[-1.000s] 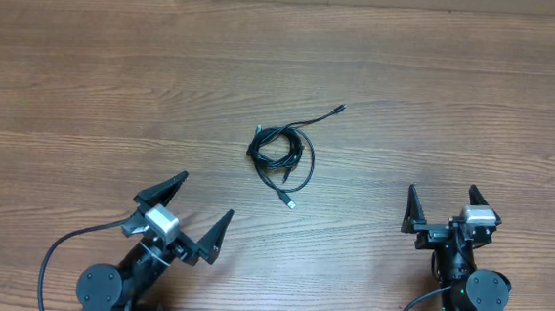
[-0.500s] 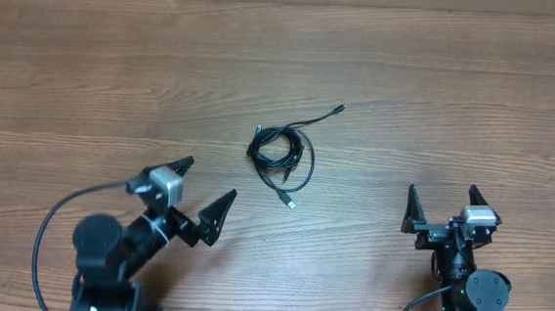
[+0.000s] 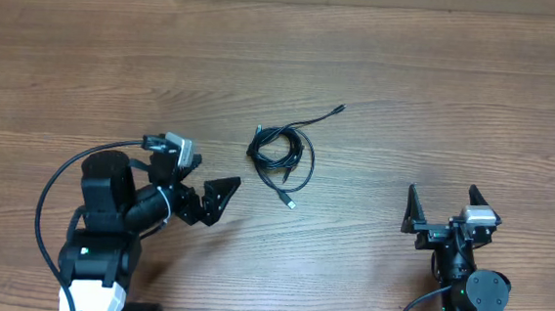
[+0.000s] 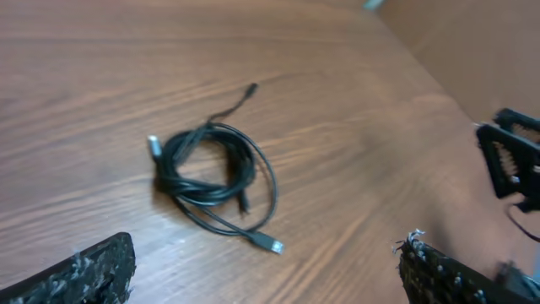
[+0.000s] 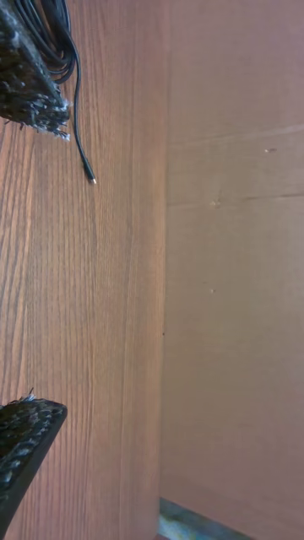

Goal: Untangle cables
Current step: 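Move the open left gripper forward over the black cable coil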

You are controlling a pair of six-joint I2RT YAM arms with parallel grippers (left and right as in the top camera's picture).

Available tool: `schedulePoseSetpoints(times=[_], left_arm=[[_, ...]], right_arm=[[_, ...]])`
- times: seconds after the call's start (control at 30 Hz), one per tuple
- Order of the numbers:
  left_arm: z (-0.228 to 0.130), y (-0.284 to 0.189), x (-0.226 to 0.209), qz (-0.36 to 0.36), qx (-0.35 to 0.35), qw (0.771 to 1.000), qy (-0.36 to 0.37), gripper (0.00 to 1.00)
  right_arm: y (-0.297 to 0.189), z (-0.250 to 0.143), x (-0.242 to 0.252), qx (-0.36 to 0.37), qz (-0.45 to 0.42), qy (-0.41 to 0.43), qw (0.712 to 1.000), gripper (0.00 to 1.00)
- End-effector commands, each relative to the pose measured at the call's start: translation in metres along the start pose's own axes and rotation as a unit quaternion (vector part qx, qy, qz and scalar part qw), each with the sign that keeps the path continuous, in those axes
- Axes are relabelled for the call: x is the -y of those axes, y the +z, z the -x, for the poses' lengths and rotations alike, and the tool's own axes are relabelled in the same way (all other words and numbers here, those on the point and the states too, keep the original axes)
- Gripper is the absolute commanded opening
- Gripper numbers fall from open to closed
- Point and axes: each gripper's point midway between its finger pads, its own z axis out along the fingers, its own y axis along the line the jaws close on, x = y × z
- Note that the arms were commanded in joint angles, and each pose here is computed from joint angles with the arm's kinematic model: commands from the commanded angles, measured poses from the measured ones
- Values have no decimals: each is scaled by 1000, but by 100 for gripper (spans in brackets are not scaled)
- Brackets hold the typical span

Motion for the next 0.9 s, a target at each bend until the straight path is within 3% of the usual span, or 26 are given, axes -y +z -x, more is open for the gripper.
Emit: schedulePoseSetpoints(times=[0.0,0.4,0.6,0.87], left_arm=[[1,0,17,-52,-11,999,-2,100],[-34,7,12,-52,-89,979,-174,100],[-40,10,5,-34,-100,977,-185,100],[-75,13,-23,113,-153,958,-215,100]], right_arm=[[0,-1,0,4,0,-6,1000,100],[0,-1,0,4,0,-6,1000,100],[0,-1,0,4,-1,-6,1000,100],[0,-1,0,4,-1,-6,1000,100]])
